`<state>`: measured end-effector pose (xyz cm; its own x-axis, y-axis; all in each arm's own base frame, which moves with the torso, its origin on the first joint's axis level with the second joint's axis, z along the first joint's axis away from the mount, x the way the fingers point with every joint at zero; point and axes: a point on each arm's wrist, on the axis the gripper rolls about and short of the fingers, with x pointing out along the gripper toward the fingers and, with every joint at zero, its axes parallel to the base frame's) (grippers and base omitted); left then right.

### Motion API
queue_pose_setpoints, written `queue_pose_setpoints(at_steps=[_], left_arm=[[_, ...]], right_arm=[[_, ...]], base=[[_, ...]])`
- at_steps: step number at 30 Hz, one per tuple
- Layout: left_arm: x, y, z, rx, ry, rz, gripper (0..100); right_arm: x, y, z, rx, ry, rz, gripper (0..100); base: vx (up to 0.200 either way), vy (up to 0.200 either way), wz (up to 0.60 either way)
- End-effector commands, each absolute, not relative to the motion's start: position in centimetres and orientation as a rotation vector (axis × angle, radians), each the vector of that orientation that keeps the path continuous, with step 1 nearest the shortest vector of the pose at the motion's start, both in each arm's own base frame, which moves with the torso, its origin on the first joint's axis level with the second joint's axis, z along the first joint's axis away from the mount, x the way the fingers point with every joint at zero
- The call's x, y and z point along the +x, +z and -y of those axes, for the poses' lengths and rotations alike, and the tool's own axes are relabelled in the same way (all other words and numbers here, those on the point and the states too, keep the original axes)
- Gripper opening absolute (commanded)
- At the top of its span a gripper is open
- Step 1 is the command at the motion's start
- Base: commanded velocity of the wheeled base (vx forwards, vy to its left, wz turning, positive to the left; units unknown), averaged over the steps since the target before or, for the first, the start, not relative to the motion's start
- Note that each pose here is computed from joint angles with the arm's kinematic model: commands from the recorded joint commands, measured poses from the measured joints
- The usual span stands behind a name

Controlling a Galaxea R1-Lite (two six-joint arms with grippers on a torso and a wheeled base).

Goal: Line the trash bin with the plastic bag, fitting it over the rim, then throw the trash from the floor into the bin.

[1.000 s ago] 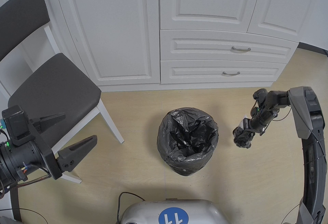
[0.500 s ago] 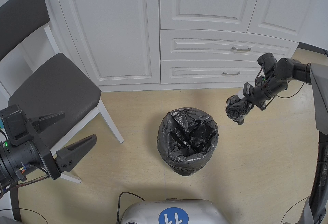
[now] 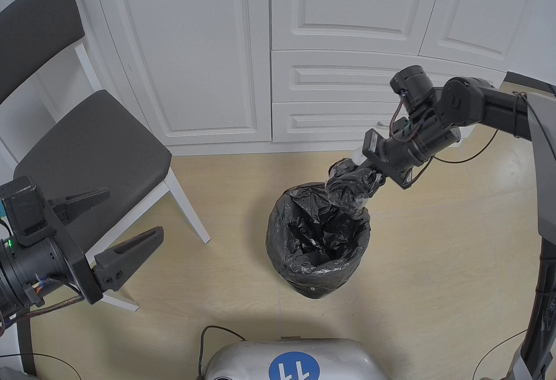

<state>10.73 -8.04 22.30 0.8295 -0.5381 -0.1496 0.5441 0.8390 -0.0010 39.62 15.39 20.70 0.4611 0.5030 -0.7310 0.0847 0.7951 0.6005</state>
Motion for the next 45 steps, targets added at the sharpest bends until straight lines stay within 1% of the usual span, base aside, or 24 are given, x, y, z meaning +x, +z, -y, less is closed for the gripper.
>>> queue_pose_setpoints(at_steps=[1, 4, 11, 16, 17, 18, 19, 21, 26, 30, 34, 42, 45], left_arm=[[10.8, 22.2, 8.1, 0.043, -0.573, -0.150, 100], [10.8, 22.2, 8.1, 0.044, -0.573, -0.152, 100], [10.9, 22.1, 8.2, 0.046, -0.574, -0.158, 100], [10.9, 22.0, 8.2, 0.047, -0.574, -0.161, 100], [10.9, 22.0, 8.2, 0.047, -0.574, -0.161, 100], [10.9, 22.0, 8.2, 0.047, -0.574, -0.161, 100], [10.9, 22.0, 8.2, 0.047, -0.574, -0.161, 100], [10.9, 22.0, 8.2, 0.048, -0.574, -0.162, 100], [11.1, 21.9, 8.3, 0.050, -0.574, -0.169, 100], [11.2, 21.8, 8.4, 0.052, -0.576, -0.174, 100], [11.2, 21.7, 8.4, 0.054, -0.575, -0.180, 100], [11.2, 21.7, 8.4, 0.054, -0.575, -0.180, 100], [11.2, 21.7, 8.4, 0.054, -0.575, -0.180, 100]], right_arm=[[40.4, 16.8, -18.1, 0.587, 0.277, -1.169, 0], [40.7, 15.3, -18.5, 0.565, 0.270, -1.207, 0], [40.8, 14.2, -19.1, 0.549, 0.268, -1.234, 0], [40.4, 12.8, -20.4, 0.519, 0.274, -1.283, 0], [40.6, 11.5, -20.9, 0.508, 0.269, -1.309, 0], [40.6, 11.5, -20.9, 0.508, 0.269, -1.309, 0], [41.0, 9.9, -21.2, 0.500, 0.259, -1.328, 0], [41.7, 8.4, -21.2, 0.500, 0.251, -1.335, 0], [42.8, 6.0, -20.8, 0.506, 0.237, -1.335, 0], [43.7, 4.3, -20.8, 0.524, 0.238, -1.311, 0], [44.4, 3.9, -21.0, 0.560, 0.245, -1.267, 0], [45.9, 4.6, -19.9, 0.683, 0.222, -1.169, 0], [46.7, 5.1, -19.6, 0.749, 0.215, -1.107, 0]], base=[[0.000, 0.000, 0.00], [0.000, 0.000, 0.00], [0.000, 0.000, 0.00], [0.000, 0.000, 0.00], [0.000, 0.000, 0.00], [0.000, 0.000, 0.00], [0.000, 0.000, 0.00], [0.000, 0.000, 0.00], [0.000, 0.000, 0.00], [0.000, 0.000, 0.00], [0.000, 0.000, 0.00], [0.000, 0.000, 0.00], [0.000, 0.000, 0.00]])
